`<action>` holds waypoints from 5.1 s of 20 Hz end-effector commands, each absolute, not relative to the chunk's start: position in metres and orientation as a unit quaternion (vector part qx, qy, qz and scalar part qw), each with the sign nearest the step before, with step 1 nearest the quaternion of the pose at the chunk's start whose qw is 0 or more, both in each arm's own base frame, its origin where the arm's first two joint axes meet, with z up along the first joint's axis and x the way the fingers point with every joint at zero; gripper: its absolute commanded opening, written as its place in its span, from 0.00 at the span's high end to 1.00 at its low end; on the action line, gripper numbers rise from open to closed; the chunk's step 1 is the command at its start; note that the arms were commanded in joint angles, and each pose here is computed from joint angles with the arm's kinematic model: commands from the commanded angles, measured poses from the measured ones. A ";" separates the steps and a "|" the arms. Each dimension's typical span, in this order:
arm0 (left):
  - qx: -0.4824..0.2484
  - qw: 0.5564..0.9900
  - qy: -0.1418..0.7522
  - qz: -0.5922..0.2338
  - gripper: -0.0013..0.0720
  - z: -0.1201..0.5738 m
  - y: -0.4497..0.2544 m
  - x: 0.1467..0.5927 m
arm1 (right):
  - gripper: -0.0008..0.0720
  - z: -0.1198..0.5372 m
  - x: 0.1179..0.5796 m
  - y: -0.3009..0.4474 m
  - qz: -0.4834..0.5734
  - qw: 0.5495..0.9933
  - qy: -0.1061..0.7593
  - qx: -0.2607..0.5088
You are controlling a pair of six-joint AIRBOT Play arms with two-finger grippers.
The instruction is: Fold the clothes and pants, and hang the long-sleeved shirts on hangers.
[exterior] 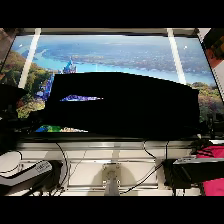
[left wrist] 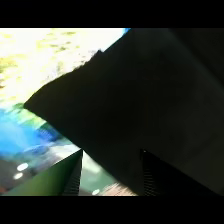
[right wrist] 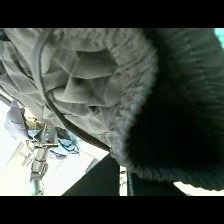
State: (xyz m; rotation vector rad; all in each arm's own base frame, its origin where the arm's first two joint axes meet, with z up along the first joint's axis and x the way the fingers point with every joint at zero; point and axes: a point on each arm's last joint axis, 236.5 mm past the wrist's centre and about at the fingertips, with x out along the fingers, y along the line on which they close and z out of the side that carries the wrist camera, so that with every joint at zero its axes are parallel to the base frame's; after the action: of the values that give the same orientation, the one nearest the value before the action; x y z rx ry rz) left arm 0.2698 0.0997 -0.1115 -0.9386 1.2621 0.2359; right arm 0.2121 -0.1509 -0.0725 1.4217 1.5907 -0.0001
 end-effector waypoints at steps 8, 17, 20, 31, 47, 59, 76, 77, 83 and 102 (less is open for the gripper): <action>-0.422 0.746 0.511 0.072 0.98 -0.082 0.097 0.302 | 0.97 -0.031 0.254 -0.147 0.080 0.548 0.576 0.601; -0.401 0.891 0.215 0.013 0.98 0.121 0.078 0.361 | 0.97 0.104 0.317 -0.196 0.108 0.703 0.393 0.583; -0.412 0.892 0.186 0.019 0.98 0.122 0.064 0.403 | 0.97 0.101 0.350 -0.216 0.050 0.728 0.361 0.581; -0.436 0.871 0.214 0.078 0.97 0.016 0.019 0.593 | 0.97 0.045 0.483 -0.286 -0.185 0.730 0.198 0.628; -0.256 0.895 0.242 -0.274 0.98 0.136 -0.223 0.549 | 0.97 0.003 0.378 -0.276 -0.095 0.733 0.476 0.476; -0.255 0.848 0.326 -0.331 0.39 0.039 -0.456 0.438 | 0.12 -0.065 0.366 -0.243 -0.073 0.662 0.461 0.586; -0.426 0.702 0.460 -0.337 0.98 -0.028 -0.556 0.421 | 0.97 -0.070 0.438 -0.247 -0.120 0.740 0.420 0.511; -0.428 0.696 0.473 -0.331 0.98 -0.039 -0.558 0.416 | 0.97 -0.056 0.445 -0.242 -0.094 0.748 0.416 0.509; -0.445 0.666 0.513 -0.308 0.98 -0.067 -0.559 0.405 | 0.97 0.051 0.486 -0.158 0.094 0.773 0.429 0.458; -0.270 0.870 0.351 -0.216 0.97 0.168 -0.217 0.547 | 0.10 -0.001 0.430 0.299 0.334 0.707 0.624 -0.002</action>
State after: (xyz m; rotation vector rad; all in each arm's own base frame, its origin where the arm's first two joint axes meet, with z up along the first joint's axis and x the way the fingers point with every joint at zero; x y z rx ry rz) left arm 0.5545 -0.2591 0.1628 -0.6058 0.6892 -0.5074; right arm 0.4397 0.2872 0.0184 0.2385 1.3885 0.7890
